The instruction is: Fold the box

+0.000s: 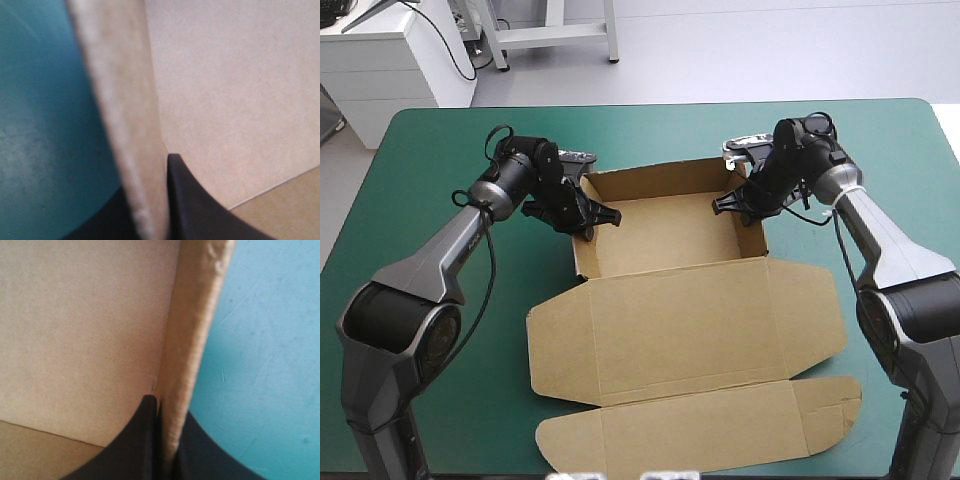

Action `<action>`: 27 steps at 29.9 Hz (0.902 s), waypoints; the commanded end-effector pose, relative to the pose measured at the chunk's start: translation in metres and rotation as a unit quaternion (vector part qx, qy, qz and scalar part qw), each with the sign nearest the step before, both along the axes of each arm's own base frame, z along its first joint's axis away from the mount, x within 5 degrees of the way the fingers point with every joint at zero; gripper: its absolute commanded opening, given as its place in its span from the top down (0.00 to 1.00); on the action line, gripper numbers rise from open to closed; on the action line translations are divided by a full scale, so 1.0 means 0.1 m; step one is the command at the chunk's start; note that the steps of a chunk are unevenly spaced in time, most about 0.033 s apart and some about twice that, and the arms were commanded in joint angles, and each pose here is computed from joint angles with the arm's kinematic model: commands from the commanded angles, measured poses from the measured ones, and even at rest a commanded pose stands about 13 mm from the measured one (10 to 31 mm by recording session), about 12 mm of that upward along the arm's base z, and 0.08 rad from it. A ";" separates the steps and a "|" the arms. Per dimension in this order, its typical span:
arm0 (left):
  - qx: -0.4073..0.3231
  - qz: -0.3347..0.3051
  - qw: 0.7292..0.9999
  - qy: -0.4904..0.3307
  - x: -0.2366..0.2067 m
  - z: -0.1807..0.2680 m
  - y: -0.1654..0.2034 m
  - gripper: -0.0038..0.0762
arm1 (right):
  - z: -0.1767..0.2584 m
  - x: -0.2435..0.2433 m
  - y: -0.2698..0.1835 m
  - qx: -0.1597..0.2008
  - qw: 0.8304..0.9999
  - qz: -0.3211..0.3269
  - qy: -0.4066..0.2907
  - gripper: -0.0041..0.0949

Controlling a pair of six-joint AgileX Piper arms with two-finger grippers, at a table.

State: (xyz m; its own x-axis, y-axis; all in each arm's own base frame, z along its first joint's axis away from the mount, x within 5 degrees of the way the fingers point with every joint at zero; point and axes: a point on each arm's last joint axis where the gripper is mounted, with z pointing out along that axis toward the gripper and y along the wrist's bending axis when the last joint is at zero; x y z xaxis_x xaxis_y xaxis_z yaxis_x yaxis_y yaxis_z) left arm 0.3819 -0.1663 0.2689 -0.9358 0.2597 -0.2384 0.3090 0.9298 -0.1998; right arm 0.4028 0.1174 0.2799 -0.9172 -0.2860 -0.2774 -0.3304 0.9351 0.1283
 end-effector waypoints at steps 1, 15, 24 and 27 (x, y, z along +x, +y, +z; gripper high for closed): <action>-0.009 -0.043 0.999 -0.024 -0.06 0.29 -0.07 0.96 | 0.18 -0.08 0.04 0.017 0.999 0.034 -0.007 0.98; -0.005 -0.071 0.996 -0.061 -0.09 0.63 -0.03 0.60 | 0.20 -0.08 -0.01 -0.013 0.999 0.043 -0.018 0.59; 0.010 -0.053 0.996 -0.068 -0.09 0.66 0.01 0.26 | 0.35 -0.14 -0.02 -0.007 0.999 0.036 -0.034 0.23; 0.015 -0.053 0.995 -0.078 -0.11 0.72 0.03 0.26 | 0.45 -0.18 -0.03 -0.004 0.998 0.035 -0.046 0.23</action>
